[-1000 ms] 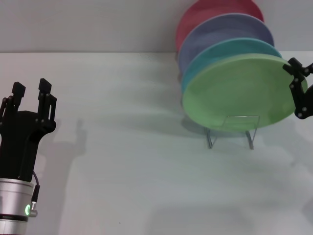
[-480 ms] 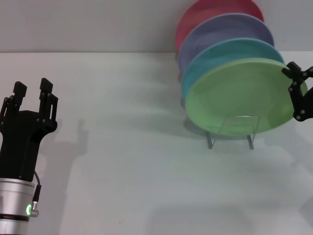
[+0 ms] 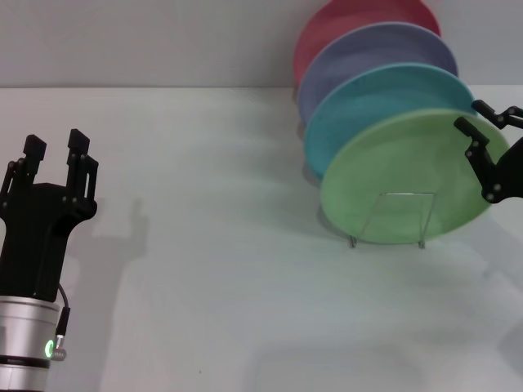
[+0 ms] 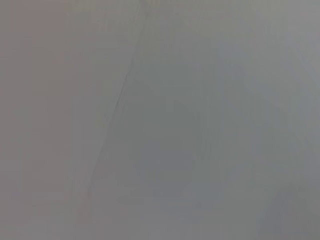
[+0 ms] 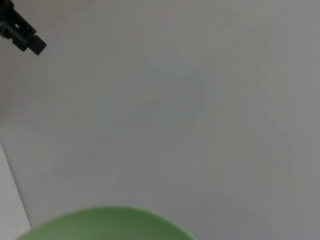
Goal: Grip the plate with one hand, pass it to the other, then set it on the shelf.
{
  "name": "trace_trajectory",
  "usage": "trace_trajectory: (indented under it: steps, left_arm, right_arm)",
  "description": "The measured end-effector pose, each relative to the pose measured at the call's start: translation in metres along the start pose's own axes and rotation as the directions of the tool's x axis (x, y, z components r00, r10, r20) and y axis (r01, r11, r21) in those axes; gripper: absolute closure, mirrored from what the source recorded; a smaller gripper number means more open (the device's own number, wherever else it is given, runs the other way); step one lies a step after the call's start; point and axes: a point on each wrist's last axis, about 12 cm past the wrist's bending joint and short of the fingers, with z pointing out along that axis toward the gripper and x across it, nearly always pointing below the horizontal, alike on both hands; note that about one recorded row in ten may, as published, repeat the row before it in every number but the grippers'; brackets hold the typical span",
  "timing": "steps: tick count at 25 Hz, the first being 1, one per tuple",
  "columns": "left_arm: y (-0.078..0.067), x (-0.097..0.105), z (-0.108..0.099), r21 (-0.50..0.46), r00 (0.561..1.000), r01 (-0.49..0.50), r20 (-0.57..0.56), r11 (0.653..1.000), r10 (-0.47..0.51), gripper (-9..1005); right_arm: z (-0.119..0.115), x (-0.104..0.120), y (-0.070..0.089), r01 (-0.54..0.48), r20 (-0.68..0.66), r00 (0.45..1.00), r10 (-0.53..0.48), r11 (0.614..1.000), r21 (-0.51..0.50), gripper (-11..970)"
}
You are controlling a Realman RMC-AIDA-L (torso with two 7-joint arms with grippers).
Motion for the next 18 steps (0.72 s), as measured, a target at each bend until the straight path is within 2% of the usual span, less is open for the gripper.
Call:
trace_trajectory:
  steps: [6,7,8,11,12,13,14,16,17,18]
  left_arm:
    - [0.0,0.0,0.001,0.001,1.0,0.001,0.002,1.0,-0.001,448]
    - [0.0,0.0,0.001,0.001,1.0,0.001,0.002,1.0,-0.001,448]
    - [0.0,0.0,0.001,0.001,1.0,0.001,0.003,1.0,-0.001,447]
    - [0.0,-0.001,0.002,0.001,1.0,-0.004,0.005,1.0,0.004,441]
    - [0.002,-0.001,0.003,0.001,1.0,-0.013,0.008,1.0,0.013,438]
    - [0.002,-0.001,0.003,0.001,1.0,-0.013,0.008,1.0,0.013,435]
    - [0.003,-0.001,0.004,0.002,1.0,-0.02,0.008,1.0,0.02,431]
    - [0.008,-0.001,0.006,0.003,0.999,-0.044,0.011,0.999,0.044,425]
    - [0.013,-0.002,0.008,0.01,0.997,-0.074,0.022,0.997,0.074,422]
    - [0.013,-0.002,0.008,0.01,0.997,-0.074,0.022,0.997,0.074,419]
  right_arm:
    - [0.0,-0.001,-0.002,-0.059,0.015,0.998,0.059,0.998,0.0,780]
    - [-0.001,-0.003,-0.005,-0.104,0.035,0.994,0.103,0.995,0.008,780]
    - [-0.001,-0.003,-0.005,-0.104,0.035,0.994,0.103,0.995,0.008,780]
    - [-0.011,-0.01,-0.019,-0.258,0.119,0.962,0.247,0.963,0.084,781]
    - [-0.022,-0.011,-0.034,-0.395,0.181,0.914,0.364,0.902,0.175,781]
    - [-0.022,-0.011,-0.034,-0.395,0.181,0.914,0.364,0.902,0.175,781]
    - [-0.03,-0.009,-0.044,-0.465,0.212,0.881,0.422,0.854,0.232,780]
    - [-0.047,-0.004,-0.059,-0.593,0.268,0.805,0.53,0.734,0.329,780]
    - [-0.067,0.006,-0.069,-0.673,0.295,0.734,0.611,0.599,0.433,771]
    - [-0.067,0.006,-0.069,-0.673,0.295,0.734,0.611,0.599,0.433,763]
